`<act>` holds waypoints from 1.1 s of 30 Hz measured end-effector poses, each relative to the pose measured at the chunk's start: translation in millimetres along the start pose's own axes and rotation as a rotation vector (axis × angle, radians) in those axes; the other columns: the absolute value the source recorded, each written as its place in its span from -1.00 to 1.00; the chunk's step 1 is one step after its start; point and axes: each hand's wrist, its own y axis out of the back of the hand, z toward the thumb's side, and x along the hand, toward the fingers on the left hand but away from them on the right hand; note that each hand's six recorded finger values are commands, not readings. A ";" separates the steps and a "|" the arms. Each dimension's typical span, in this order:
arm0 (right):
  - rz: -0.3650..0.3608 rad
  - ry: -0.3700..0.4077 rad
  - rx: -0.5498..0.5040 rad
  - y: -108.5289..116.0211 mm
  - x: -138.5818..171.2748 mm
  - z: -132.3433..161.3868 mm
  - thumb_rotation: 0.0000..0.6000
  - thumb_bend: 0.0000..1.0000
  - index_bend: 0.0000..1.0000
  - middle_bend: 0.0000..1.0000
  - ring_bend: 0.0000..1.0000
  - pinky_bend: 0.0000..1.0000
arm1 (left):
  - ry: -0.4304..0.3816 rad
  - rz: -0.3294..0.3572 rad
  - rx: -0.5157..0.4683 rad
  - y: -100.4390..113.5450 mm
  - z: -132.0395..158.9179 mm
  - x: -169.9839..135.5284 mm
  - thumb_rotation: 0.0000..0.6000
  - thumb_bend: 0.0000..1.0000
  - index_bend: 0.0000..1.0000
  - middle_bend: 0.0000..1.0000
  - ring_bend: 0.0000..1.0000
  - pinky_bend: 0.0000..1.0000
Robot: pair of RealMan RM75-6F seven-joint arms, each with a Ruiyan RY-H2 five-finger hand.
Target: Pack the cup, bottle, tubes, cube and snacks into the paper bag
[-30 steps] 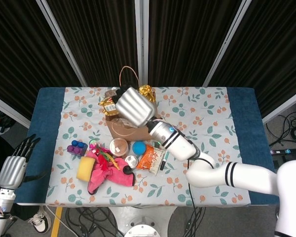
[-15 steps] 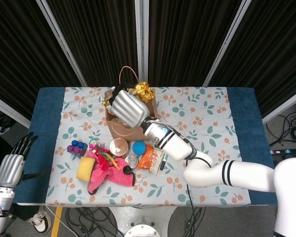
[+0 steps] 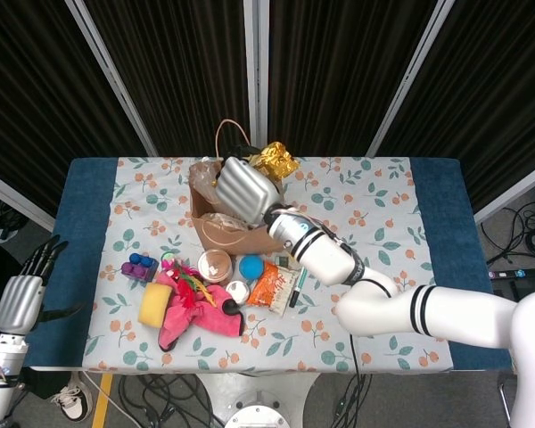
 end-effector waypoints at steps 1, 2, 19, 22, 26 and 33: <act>0.007 0.007 0.008 0.5 -1.5 2.3 1.00 -0.64 0.13 -0.10 -0.23 -0.03 | 0.001 0.001 0.000 0.2 -0.4 0.1 1.00 -0.91 -0.78 -0.80 -0.87 -0.67; 0.010 0.011 0.010 1.3 -2.6 4.0 1.00 -0.75 0.02 -0.17 -0.31 -0.12 | 0.002 0.003 -0.002 0.5 -0.8 0.3 1.00 -0.91 -0.78 -0.80 -0.87 -0.67; -0.040 -0.055 -0.088 35.1 11.7 -17.3 1.00 -1.00 -0.61 -0.49 -0.78 -0.65 | -0.013 0.012 -0.007 3.1 3.8 -1.0 1.00 -0.90 -0.78 -0.80 -0.87 -0.67; -0.071 -0.098 -0.147 41.3 26.0 -30.2 1.00 -1.00 -0.61 -0.49 -0.78 -0.65 | -0.017 0.008 -0.006 3.5 5.2 -1.7 1.00 -0.91 -0.78 -0.80 -0.87 -0.67; -0.105 -0.188 -0.238 38.1 62.2 -53.7 1.00 -1.00 -0.61 -0.48 -0.78 -0.65 | -0.026 -0.009 -0.001 0.8 7.5 -2.4 1.00 -0.91 -0.78 -0.80 -0.87 -0.67; -0.050 -0.401 -0.543 -32.1 164.2 -82.4 1.00 -1.00 -0.72 -0.53 -0.87 -0.73 | -0.058 -0.036 0.025 -5.2 16.5 1.5 1.00 -0.91 -0.78 -0.80 -0.87 -0.67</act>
